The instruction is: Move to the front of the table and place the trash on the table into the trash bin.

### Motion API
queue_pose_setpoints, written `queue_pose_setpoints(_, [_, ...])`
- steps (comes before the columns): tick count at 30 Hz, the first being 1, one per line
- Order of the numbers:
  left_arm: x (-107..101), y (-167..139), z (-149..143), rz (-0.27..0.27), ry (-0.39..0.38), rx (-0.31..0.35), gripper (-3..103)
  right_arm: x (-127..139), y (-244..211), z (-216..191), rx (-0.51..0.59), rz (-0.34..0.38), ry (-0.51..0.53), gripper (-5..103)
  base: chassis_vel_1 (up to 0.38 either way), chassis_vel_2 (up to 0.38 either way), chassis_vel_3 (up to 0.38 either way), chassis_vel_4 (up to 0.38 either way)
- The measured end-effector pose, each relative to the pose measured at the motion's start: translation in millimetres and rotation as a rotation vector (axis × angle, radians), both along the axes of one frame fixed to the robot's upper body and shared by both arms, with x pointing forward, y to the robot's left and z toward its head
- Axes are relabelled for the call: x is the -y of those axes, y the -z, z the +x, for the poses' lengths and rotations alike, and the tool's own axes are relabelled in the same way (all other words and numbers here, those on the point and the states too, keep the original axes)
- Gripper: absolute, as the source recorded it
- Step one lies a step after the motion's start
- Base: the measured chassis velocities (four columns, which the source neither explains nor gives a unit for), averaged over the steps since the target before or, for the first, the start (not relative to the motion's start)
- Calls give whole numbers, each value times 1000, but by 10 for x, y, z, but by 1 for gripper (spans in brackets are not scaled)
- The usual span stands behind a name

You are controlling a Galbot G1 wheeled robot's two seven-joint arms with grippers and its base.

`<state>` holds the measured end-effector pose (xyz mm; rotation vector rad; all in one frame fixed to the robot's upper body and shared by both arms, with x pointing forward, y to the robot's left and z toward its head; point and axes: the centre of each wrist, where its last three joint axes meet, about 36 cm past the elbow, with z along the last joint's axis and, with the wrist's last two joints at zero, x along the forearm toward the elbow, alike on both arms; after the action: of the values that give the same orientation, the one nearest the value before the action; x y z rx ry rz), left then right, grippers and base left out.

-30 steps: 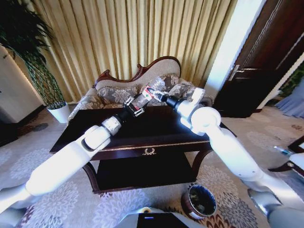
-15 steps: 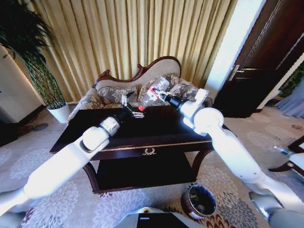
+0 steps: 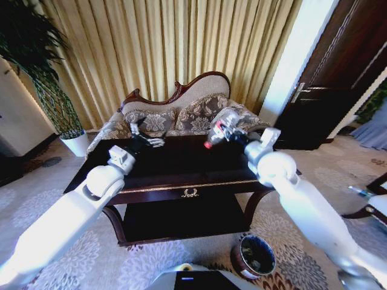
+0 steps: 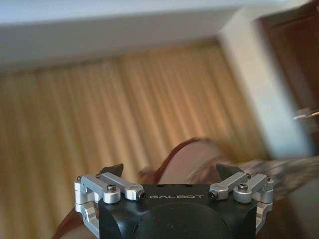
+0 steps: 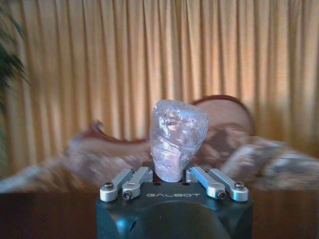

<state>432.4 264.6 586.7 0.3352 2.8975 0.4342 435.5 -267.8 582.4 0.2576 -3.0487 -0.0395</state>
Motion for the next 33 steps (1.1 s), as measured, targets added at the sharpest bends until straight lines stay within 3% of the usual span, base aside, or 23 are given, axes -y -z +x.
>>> queue_pose_setpoints(4, [-244, -167, -60, -59, -133, -81, 100, 172, 66, -240, 23, -72, 66, 24, 0, 0, 0, 0])
queue_pose_setpoints(7, [-356, -241, -77, -81, -171, -110, 100, 232, 28, -309, 38, -80, 83, 24, 0, 0, 0, 0])
queue_pose_setpoints(9, [-576, -442, -148, -133, -241, -177, 100, 301, -99, -412, 67, -81, 101, 24, 0, 0, 0, 0])
queue_pose_setpoints(13, [-753, -660, -240, -163, -290, -203, 100, 311, -229, -494, 80, -75, 98, 24, 0, 0, 0, 0])
queue_pose_setpoints(20, [-948, -856, -470, -181, -326, -232, 100, 318, -403, -711, 78, -81, 82, 24, 0, 0, 0, 0])
queue_pose_setpoints(33, [-1081, -662, -564, -168, -329, -238, 100, 359, -313, -1067, 28, -93, 100, 24, 0, 0, 0, 0])
